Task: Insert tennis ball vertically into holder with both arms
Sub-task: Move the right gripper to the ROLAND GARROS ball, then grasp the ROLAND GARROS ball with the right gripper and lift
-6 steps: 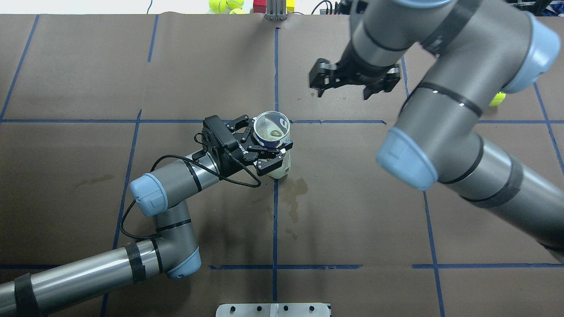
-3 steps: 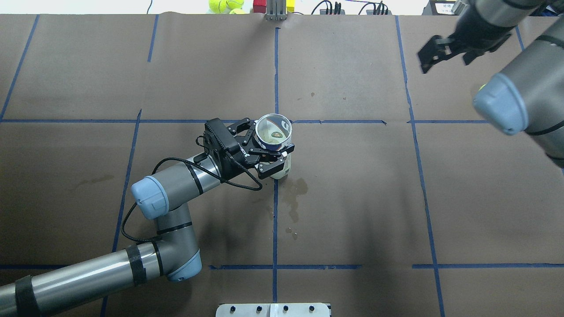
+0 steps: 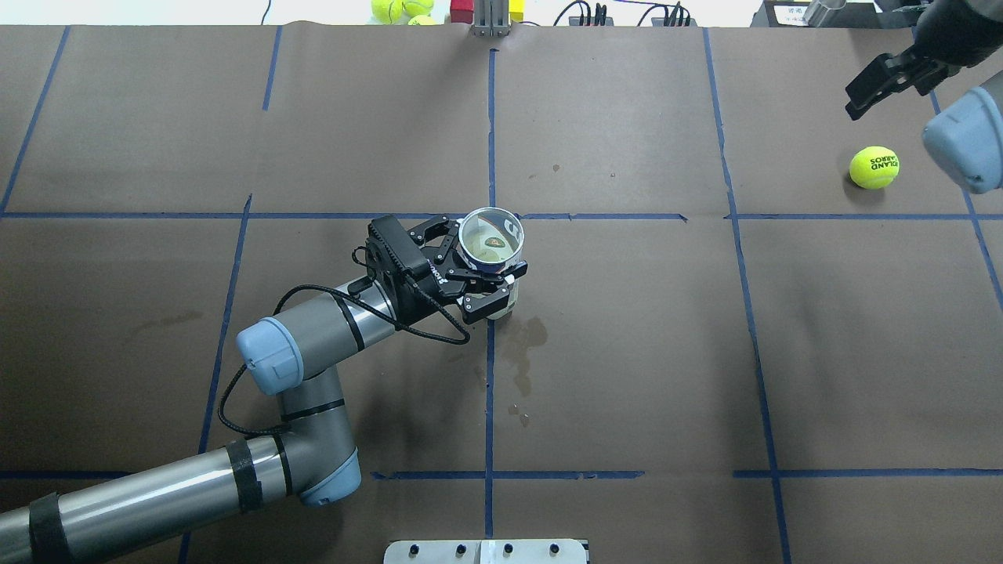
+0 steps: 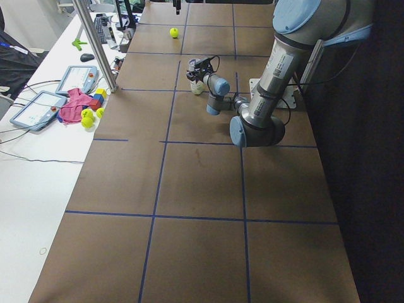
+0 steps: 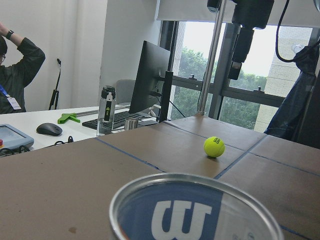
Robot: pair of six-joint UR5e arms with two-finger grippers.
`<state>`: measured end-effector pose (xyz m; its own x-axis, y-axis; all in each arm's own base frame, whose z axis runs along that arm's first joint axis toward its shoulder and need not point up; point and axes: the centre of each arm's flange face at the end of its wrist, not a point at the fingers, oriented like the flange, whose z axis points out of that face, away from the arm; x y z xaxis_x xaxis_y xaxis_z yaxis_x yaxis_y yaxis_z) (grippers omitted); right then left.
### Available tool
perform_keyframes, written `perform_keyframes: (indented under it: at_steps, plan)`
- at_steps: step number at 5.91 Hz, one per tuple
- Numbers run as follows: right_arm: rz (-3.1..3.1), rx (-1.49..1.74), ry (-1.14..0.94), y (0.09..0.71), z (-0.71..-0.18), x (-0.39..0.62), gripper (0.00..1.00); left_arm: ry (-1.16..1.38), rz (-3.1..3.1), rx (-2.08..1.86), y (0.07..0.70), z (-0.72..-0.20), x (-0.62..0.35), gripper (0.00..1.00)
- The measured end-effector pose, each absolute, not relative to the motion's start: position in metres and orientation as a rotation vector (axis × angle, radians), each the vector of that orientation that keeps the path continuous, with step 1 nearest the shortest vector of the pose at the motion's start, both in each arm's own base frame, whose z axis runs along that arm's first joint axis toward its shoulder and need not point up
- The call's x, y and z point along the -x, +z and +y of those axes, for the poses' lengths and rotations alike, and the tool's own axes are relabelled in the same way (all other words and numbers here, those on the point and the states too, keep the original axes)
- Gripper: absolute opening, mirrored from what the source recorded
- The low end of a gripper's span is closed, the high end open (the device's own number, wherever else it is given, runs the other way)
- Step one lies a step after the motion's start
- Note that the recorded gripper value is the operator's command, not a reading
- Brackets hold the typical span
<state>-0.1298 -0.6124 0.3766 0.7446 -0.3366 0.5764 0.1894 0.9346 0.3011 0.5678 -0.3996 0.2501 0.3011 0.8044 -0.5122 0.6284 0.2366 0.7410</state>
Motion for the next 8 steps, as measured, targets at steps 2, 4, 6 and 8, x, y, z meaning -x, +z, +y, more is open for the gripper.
perform_keyframes:
  at_steps: [2,4,6,8]
  plan:
    - [-0.688,-0.287,-0.316,0.452,-0.631,0.124,0.99,0.202,1.4,-1.463,0.25,-0.399,-0.568,0.92]
    - [-0.707,-0.333,-0.329,0.531,-0.635,0.126,0.99,0.202,1.399,-1.464,0.251,-0.4,-0.568,0.92]
    - [-0.723,-0.36,-0.328,0.585,-0.636,0.136,0.99,0.215,1.384,-1.478,0.251,-0.4,-0.568,0.92]
    - [-0.726,-0.346,-0.347,0.603,-0.63,0.164,0.99,0.223,1.377,-1.487,0.251,-0.4,-0.568,0.92]
